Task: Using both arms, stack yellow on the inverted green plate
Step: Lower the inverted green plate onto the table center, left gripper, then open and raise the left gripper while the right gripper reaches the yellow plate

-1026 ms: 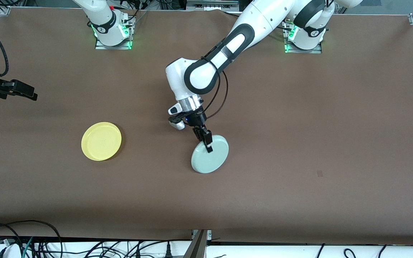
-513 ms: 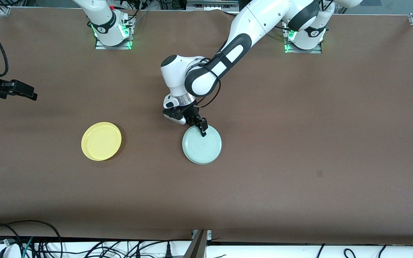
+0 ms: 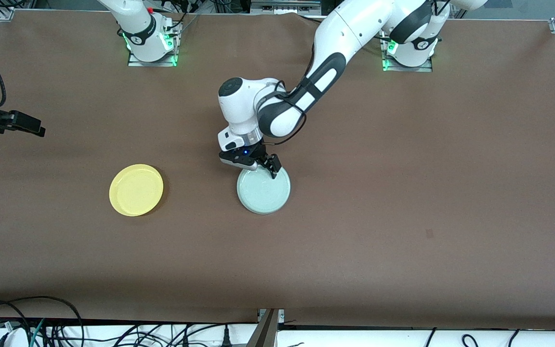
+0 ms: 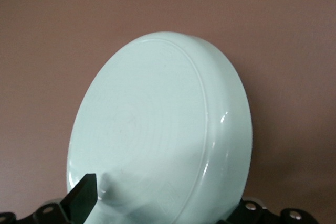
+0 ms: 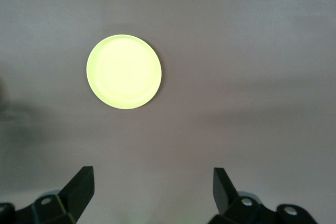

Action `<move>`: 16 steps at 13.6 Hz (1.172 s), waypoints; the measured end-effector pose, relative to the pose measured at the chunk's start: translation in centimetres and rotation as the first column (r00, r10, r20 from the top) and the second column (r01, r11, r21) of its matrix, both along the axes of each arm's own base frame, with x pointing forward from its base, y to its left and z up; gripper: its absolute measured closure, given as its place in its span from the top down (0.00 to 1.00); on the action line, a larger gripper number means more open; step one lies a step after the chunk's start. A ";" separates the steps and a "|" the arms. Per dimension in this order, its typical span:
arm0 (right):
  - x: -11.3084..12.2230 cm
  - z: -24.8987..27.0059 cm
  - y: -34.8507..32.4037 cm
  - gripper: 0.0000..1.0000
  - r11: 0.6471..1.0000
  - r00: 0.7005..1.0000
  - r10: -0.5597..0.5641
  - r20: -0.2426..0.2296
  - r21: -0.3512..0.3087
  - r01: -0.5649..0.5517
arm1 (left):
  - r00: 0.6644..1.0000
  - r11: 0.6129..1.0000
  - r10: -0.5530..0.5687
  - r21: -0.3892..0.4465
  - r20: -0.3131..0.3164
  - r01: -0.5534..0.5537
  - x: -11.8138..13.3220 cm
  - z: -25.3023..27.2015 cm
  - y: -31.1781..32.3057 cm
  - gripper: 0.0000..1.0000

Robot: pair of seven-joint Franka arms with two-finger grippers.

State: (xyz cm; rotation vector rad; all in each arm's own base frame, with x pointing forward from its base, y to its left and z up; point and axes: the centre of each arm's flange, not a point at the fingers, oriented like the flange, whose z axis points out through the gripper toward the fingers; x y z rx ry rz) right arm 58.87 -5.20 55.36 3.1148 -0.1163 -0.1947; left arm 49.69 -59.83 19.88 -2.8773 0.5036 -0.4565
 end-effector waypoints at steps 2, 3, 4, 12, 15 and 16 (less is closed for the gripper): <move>0.7 -1.3 0.0 1.00 1.000 1.000 0.001 -0.011 -0.001 -0.001 | 0.999 0.992 0.040 -0.115 -0.027 -0.043 1.8 -0.4 1.3 1.00; 0.8 -1.6 0.1 1.00 1.000 1.000 0.003 -0.012 -0.001 -0.003 | 0.998 0.986 0.058 -0.154 -0.038 -0.063 2.6 -0.3 2.3 1.00; 0.8 -1.6 0.3 1.00 1.000 1.000 0.005 -0.012 -0.001 -0.005 | 0.996 0.980 0.072 -0.183 -0.046 -0.079 3.3 0.0 3.3 1.00; 0.9 -1.4 0.4 1.00 1.000 1.000 0.009 -0.008 -0.001 -0.009 | 0.993 0.970 0.096 -0.218 -0.063 -0.107 4.0 1.3 5.8 1.00; 0.9 -1.4 0.4 1.00 1.000 1.000 0.009 -0.009 -0.001 -0.009 | 0.996 0.990 0.043 -0.129 -0.075 -0.052 4.2 2.4 6.6 1.00; 0.9 -1.4 0.4 1.00 1.000 1.000 0.009 -0.009 -0.001 -0.009 | 0.996 0.997 0.012 -0.080 -0.088 -0.019 4.4 2.9 7.3 1.00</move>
